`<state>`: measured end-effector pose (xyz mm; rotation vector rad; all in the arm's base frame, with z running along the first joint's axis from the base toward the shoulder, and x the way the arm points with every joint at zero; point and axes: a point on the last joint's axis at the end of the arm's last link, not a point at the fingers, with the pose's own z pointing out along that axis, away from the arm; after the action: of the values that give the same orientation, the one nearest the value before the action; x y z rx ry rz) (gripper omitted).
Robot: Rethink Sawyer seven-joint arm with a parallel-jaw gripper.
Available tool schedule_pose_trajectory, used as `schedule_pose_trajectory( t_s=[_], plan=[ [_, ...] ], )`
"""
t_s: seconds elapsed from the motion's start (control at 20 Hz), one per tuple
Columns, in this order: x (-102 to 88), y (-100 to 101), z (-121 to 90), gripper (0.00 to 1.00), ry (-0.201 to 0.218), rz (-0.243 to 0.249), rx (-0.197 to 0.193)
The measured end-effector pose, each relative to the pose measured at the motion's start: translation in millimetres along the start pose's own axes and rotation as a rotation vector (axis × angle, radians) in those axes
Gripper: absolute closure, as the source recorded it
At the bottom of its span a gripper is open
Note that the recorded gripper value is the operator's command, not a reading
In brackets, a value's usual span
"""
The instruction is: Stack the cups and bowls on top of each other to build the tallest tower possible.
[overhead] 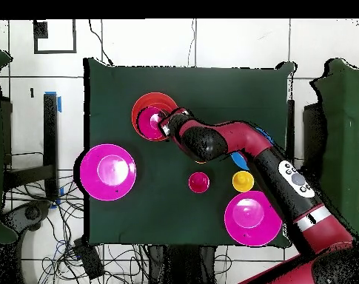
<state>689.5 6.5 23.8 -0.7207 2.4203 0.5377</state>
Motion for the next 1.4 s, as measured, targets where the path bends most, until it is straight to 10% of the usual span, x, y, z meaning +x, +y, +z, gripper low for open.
schedule_pose_trajectory(
  t_s=[0.25, 0.3, 1.4],
  plan=[
    [1.1, -1, -1, 1.00, 0.002, 0.001, 0.002],
    [0.7, -2, -2, 0.00, 0.003, -0.001, 0.006],
    [-9.5, -10, -23, 0.00, 0.065, 0.038, -0.019]
  ],
)
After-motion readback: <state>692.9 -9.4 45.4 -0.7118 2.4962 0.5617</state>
